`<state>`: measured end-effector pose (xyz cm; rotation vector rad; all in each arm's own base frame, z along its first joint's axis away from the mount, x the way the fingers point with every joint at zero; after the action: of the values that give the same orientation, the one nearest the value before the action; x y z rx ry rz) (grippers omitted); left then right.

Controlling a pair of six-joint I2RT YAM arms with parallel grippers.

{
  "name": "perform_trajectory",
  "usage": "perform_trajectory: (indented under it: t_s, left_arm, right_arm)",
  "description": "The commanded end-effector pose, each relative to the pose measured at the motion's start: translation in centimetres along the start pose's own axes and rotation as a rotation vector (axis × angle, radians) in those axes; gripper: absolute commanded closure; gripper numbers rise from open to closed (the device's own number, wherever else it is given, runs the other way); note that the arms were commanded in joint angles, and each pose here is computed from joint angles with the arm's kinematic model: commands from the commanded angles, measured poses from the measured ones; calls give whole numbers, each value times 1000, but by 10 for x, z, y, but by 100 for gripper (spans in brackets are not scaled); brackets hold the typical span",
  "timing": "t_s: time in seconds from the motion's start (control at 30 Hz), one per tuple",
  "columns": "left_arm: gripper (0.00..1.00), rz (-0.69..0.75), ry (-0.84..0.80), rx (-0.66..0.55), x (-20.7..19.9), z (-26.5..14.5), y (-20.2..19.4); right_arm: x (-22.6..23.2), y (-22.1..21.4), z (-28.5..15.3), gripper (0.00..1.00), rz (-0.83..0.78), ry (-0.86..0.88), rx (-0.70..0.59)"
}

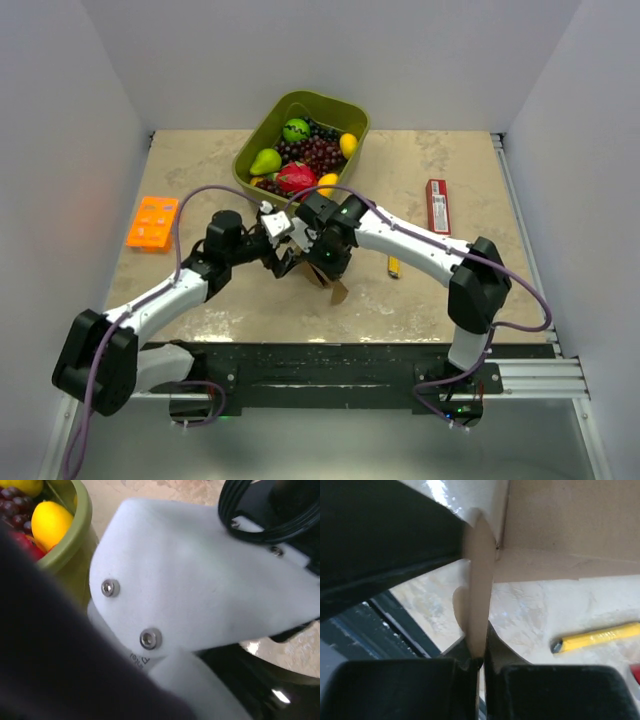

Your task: Unpack the express box

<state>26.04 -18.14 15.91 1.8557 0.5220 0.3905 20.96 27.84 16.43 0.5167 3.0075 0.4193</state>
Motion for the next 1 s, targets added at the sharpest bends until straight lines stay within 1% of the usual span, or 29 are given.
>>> perform_trajectory:
  t_s: [0.0,0.07,0.1,0.17,0.2,0.23,0.37,0.43,0.57,0.67,0.7,0.77,0.8,0.83,0.87,0.9,0.93,0.97]
  left_arm:
    - [5,-174,42,167,5,4,-46]
    - [6,-185,10,169,2,5,-47]
    - [5,-197,-13,168,-2,5,-47]
    - [5,-201,-40,162,-5,6,-46]
    - [1,-207,-35,159,-5,6,-45]
    - [0,-217,-15,164,-3,5,-45]
    - [0,-224,-12,177,-1,7,-46]
    - [0,-227,5,192,3,9,-51]
    - [0,-227,122,278,21,9,-64]
    - [0,-240,277,365,46,-3,-78]
    - [0,-252,319,375,57,-9,-81]
    - [0,-276,322,413,64,-19,-86]
    - [0,-285,340,397,73,-27,-83]
    - [0,-284,320,391,71,-33,-82]
    - [0,-246,247,359,66,-34,-76]
    - [0,-195,207,296,62,-41,-59]
    - [0,-152,146,266,54,-44,-51]
    - [0,-61,38,204,38,-52,-32]
  right_arm:
    - [9,30,-60,100,-42,251,-268]
    - [4,26,-67,100,0,327,-288]
    - [-7,24,-70,100,34,326,-301]
    - [-11,23,-73,100,76,360,-316]
    - [-17,21,-75,100,101,365,-328]
    - [-17,21,-77,100,117,387,-337]
    - [-20,21,-84,100,138,423,-362]
    - [-20,19,-83,100,139,433,-350]
    - [-17,15,-88,100,129,478,-347]
    - [-16,4,-93,100,127,535,-342]
    - [-16,2,-95,100,117,568,-356]
    - [-21,-9,-94,100,159,602,-352]
    - [-22,-12,-92,100,157,628,-359]
    - [-23,-16,-89,100,176,642,-344]
    - [-27,-18,-87,100,189,644,-344]
    - [-29,-19,-86,100,198,648,-344]
    - [-30,-19,-86,100,206,658,-347]
    - [-33,-17,-86,100,212,659,-354]
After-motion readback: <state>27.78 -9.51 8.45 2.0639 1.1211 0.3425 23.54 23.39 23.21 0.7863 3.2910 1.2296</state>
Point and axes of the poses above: each gripper's point midway between its finger pads, its own z axis out along the fingers, its own x axis along the line the jaws close on, y = z × x, the point moved 5 cm from there along -z, back along the fingers, and after that the axes turned 4 degrees about -z, right-handed, at the moved point
